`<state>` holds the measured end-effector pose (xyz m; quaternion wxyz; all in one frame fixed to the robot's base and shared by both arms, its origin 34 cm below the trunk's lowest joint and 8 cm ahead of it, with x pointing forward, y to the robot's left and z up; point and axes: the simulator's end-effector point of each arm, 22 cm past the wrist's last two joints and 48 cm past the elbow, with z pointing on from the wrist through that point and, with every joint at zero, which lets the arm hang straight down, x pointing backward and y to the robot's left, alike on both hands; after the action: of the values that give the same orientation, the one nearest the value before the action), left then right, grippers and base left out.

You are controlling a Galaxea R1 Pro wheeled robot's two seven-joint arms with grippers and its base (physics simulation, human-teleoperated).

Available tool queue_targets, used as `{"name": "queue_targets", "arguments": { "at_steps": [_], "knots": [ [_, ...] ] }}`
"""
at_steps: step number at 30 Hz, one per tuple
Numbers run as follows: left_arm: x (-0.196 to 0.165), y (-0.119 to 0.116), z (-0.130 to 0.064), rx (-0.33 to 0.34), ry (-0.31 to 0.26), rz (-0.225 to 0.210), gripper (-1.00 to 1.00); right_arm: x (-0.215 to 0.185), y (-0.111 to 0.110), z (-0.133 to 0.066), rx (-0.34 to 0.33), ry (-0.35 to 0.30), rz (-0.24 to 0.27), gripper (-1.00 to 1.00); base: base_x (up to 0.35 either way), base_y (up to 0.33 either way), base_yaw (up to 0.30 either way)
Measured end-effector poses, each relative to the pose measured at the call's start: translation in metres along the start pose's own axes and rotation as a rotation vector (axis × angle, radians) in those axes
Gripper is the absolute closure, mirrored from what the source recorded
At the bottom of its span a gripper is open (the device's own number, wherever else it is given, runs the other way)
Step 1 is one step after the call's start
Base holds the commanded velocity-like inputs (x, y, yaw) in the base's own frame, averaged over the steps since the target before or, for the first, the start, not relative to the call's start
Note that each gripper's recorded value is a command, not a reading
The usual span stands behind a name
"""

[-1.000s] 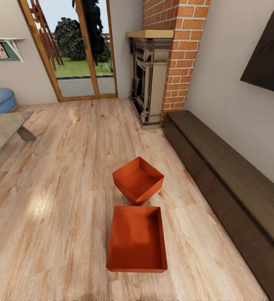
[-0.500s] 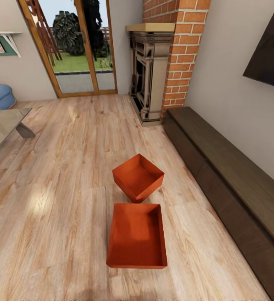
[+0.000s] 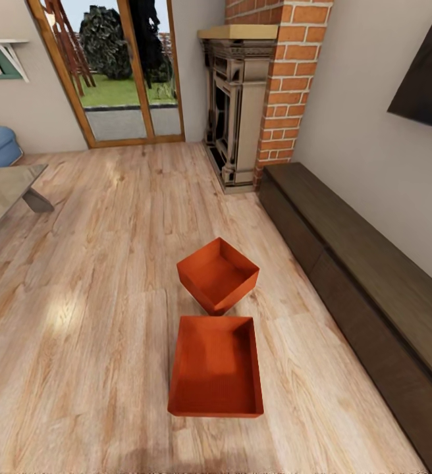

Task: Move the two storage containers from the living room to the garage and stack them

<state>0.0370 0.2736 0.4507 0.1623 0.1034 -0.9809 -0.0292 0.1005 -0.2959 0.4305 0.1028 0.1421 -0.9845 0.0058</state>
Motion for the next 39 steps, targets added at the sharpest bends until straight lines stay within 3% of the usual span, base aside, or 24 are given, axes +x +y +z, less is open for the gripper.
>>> {"name": "queue_targets", "arguments": {
  "at_steps": [39],
  "knots": [
    [0.024,0.005,0.001,-0.013,0.062,0.002,-1.00,0.025,0.006,0.002,-0.018,0.062,-0.003,-1.00,0.000,0.000,0.000]
  ]
}}
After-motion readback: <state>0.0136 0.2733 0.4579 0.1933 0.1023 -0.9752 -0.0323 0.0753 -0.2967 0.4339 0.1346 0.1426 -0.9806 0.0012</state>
